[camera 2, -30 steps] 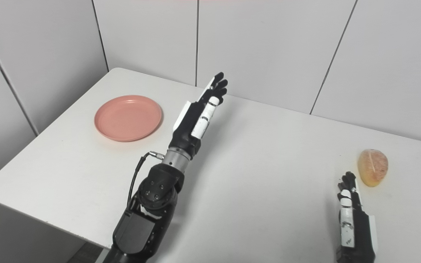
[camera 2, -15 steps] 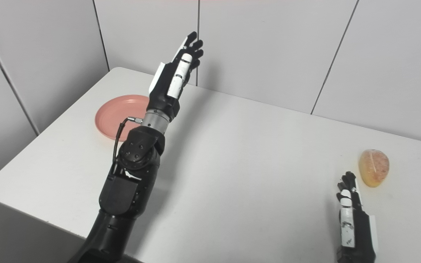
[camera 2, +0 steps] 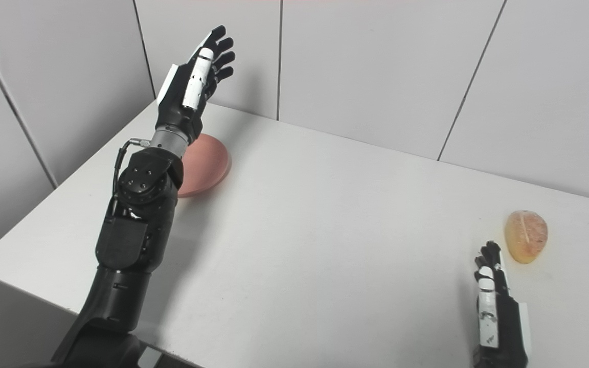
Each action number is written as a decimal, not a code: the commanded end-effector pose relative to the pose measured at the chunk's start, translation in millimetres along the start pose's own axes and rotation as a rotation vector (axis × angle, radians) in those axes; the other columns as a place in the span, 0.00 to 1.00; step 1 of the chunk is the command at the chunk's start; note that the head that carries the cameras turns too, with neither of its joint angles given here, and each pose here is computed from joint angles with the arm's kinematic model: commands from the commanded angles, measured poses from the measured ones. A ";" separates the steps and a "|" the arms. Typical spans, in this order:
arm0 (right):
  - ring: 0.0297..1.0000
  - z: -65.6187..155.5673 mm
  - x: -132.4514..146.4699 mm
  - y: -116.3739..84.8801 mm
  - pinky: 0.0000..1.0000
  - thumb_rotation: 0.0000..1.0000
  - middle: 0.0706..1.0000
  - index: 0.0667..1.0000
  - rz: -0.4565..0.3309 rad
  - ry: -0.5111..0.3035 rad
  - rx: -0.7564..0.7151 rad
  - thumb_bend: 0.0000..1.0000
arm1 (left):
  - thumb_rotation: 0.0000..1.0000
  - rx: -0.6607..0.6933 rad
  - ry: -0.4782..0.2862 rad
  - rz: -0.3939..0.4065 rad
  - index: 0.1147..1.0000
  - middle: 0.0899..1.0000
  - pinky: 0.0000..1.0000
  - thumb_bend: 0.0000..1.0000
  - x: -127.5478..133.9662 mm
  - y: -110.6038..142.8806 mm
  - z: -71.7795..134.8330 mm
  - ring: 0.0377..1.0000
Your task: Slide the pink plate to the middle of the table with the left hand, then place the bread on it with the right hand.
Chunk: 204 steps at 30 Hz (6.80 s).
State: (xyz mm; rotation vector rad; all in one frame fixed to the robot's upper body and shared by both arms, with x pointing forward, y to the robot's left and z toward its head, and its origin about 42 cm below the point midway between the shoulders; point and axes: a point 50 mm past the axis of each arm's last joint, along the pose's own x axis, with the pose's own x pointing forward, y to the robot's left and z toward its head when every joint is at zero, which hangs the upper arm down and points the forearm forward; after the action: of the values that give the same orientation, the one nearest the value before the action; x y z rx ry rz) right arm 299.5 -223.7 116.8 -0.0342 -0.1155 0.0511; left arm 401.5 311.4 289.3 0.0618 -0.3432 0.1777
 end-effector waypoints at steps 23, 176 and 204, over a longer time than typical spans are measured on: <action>0.97 -6.1 -3.9 -4.1 1.00 1.00 0.97 0.96 -0.020 0.001 0.046 0.11 | 1.00 -0.098 0.021 0.188 0.87 0.88 0.88 0.39 27.2 98.7 1.8 0.89; 0.90 14.2 -14.2 35.1 0.88 1.00 0.90 0.90 -0.036 -0.006 -0.033 0.14 | 1.00 -0.258 0.564 -0.295 0.85 0.86 0.87 0.36 -17.4 -68.5 -147.4 0.87; 0.88 24.2 -10.9 59.0 0.84 1.00 0.88 0.88 -0.042 -0.006 -0.044 0.13 | 1.00 -0.306 0.567 -0.523 0.88 0.90 0.90 0.35 -84.9 -159.9 -112.5 0.90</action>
State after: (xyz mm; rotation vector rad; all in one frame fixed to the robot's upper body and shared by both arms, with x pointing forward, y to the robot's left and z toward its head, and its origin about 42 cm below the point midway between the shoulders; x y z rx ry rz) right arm 276.9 -169.6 122.6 -0.0827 -0.0533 0.0069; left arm 391.1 159.3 143.6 -0.2010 0.2183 -0.3354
